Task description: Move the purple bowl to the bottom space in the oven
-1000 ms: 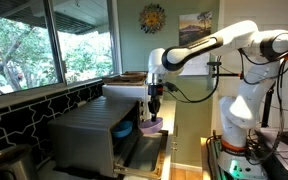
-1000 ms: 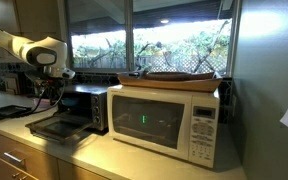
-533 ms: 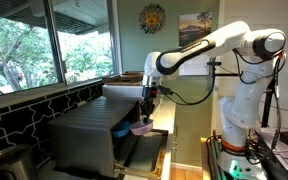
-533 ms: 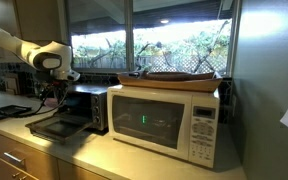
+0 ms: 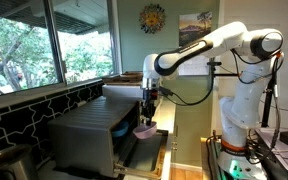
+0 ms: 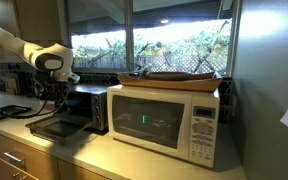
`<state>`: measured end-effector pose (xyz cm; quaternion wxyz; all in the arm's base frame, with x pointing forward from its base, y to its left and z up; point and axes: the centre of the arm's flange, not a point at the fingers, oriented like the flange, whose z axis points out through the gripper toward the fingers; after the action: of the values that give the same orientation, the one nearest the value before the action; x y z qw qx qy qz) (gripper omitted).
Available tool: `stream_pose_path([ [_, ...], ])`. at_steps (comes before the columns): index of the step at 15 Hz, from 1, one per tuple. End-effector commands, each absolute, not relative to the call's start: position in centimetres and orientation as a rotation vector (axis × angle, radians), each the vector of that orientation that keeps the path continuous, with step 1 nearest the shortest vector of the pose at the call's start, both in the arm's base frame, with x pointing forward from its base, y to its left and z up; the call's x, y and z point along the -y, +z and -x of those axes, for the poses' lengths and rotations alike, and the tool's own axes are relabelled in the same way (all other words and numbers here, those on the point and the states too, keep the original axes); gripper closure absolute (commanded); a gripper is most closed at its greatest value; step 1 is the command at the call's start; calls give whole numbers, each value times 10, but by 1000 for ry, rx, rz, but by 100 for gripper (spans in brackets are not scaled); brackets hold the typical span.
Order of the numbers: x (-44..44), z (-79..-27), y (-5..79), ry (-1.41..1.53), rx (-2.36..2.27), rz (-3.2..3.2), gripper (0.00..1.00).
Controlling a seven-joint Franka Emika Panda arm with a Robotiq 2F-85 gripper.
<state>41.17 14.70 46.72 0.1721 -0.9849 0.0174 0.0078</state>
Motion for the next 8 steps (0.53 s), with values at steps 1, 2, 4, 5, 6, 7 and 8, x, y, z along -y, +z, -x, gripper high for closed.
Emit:
stream_pose_path([
  [1, -145, -407, 466, 145, 28, 2783, 99],
  [2, -146, -409, 460, 152, -8, 2803, 99],
  [4, -146, -413, 448, 111, -77, 2802, 99],
  [5, -145, -416, 444, 88, -121, 2808, 99],
  [6, -144, -418, 440, 79, -153, 2802, 99],
  [7, -141, -420, 436, 69, -192, 2798, 99],
  [8, -140, -421, 432, 70, -219, 2796, 99],
])
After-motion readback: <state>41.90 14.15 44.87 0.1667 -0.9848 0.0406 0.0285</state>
